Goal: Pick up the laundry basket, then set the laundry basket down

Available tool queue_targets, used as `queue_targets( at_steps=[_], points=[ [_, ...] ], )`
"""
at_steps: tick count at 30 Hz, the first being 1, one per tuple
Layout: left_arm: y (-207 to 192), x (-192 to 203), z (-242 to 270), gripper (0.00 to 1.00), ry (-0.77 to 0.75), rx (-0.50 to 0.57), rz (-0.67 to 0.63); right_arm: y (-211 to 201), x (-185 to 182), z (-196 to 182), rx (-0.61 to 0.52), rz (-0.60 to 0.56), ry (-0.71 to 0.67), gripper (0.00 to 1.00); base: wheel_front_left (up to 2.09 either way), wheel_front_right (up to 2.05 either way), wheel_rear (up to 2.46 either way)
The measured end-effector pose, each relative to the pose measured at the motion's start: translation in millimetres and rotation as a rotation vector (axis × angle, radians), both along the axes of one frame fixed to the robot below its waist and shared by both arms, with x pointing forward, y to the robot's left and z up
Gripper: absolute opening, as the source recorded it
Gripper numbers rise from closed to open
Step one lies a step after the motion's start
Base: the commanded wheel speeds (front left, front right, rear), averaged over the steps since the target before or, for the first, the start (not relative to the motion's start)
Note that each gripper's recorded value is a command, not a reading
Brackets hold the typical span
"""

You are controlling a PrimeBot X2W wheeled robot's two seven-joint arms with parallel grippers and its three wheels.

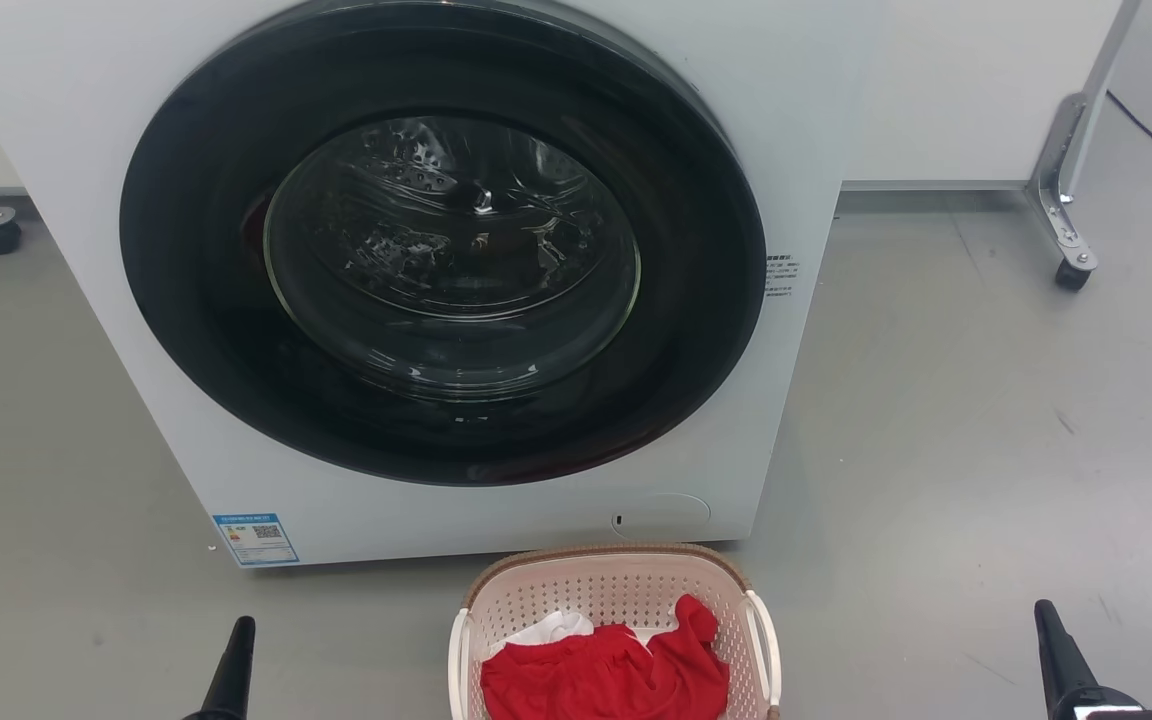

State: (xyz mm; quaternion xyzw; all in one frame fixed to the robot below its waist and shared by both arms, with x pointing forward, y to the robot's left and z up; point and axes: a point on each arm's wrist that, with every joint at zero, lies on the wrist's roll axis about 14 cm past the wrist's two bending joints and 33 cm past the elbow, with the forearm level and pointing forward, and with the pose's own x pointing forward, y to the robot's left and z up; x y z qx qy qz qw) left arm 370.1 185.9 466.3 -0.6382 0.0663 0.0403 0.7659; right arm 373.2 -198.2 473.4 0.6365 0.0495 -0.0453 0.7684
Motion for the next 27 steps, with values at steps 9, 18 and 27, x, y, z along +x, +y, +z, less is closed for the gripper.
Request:
queue_targets(
  at_steps=[9,18,27],
  points=[
    [4,6,8,0.00,-0.040,-0.127,0.018,-5,5,5,0.134,-0.022,-0.032,0.00,0.00,0.00,0.00],
    [6,9,13,0.00,-0.060,-0.183,0.026,-7,8,9,0.188,-0.034,-0.052,0.00,0.00,0.00,0.00],
    [6,9,13,0.00,-0.060,-0.183,0.026,-7,8,9,0.188,-0.034,-0.052,0.00,0.00,0.00,0.00]
  ],
)
